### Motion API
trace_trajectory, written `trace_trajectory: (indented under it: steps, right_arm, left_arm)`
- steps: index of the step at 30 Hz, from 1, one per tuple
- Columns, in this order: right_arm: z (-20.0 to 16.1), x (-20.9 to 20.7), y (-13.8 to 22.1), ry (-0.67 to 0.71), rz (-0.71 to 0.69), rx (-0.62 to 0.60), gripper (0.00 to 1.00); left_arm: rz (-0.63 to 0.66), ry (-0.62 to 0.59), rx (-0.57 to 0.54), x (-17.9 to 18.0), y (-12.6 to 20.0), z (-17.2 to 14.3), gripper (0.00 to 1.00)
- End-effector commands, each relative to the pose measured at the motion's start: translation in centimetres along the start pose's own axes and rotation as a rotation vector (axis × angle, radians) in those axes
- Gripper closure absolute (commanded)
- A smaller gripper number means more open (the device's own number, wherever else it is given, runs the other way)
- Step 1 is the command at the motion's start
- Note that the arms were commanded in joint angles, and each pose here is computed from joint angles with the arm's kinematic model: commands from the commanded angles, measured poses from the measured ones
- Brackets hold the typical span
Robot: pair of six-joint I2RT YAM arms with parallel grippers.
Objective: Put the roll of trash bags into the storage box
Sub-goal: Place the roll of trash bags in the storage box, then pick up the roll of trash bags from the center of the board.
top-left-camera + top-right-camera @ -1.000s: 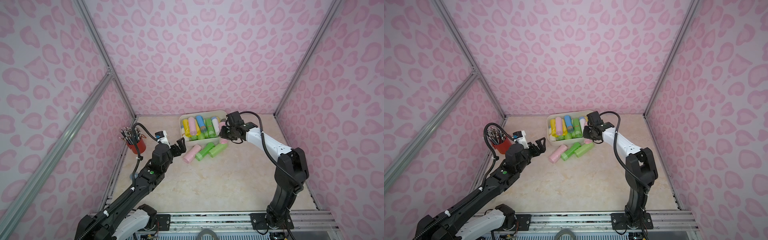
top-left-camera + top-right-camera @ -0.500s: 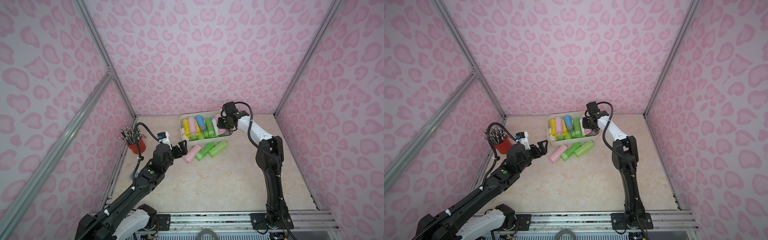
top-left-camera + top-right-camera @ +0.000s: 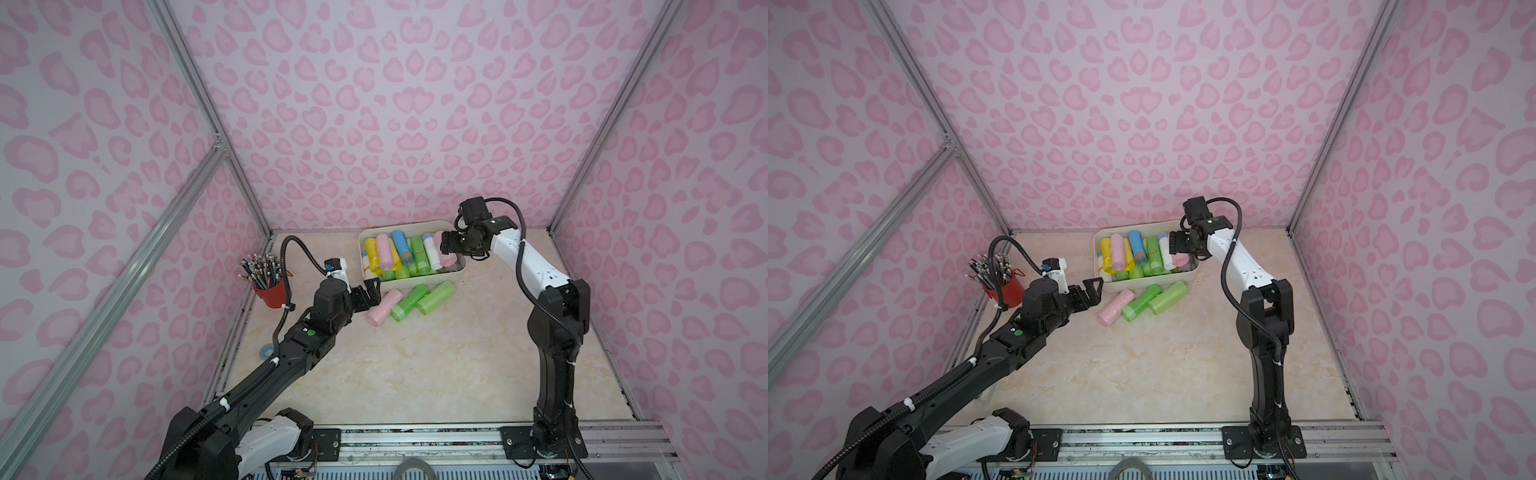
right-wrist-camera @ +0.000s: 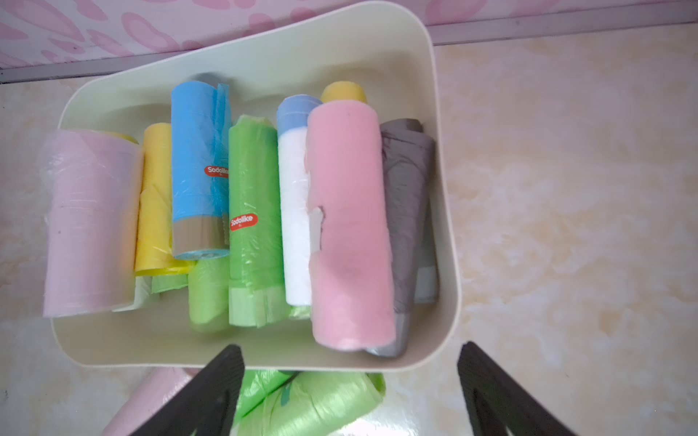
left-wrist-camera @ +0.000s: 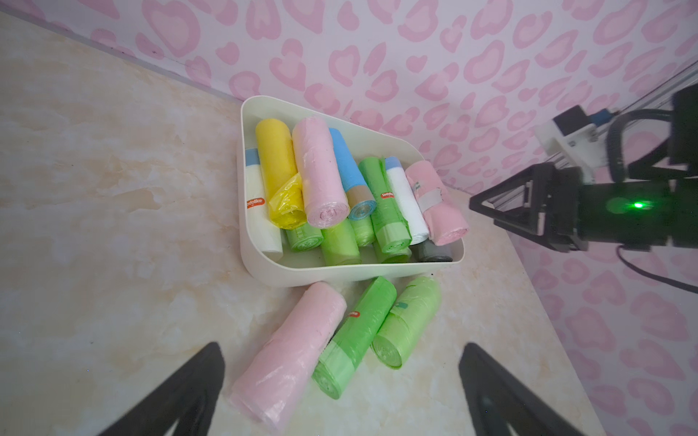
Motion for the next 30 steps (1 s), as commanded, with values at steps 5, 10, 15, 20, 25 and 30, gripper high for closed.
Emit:
trace_trajectory:
  steps: [5,10,15,20,25,30]
  right_arm:
    - [-3.8,-1.0,4.5,-0.058,0.033,-0.020,0.10]
    - [-7.8,-1.8,7.9,-0.105,0.115,-0.029,0.10]
    - [-11.6,-2.8,10.6,-0.152,0.176,-0.061,0.10]
    - [-14.9,-3.6,12.4,-0.190,0.238,-0.088,0.10]
    - [-17.1,-4.0,12.5,-0.200,0.278,-0.048,0.10]
    - [-17.7,-4.1,13.1,-0.208,0.294,-0.065,0.10]
  left_arm:
    - [0.069,-0.066,0.092,0.2,-2.4,0.0,0.00]
    - [0.093,-0.065,0.145,1.6,-4.1,-0.8,0.01]
    - [0.144,-0.052,0.198,3.8,-5.5,-2.7,0.03]
    - [0.169,-0.060,0.260,4.8,-7.0,-3.9,0.04]
    - [0.182,-0.072,0.288,5.2,-7.9,-5.1,0.04]
    - [0.199,-0.109,0.321,5.0,-8.8,-6.1,0.04]
Point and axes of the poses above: each gripper's point midway between its finger pads, its own y axis back along the fingers, its own x axis along the line the jaws close on, z = x × y, the point moved 10 cm from there along y, back along the fingers, and after that the axes turned 2 degrees about -y, right-handed, at the moved point
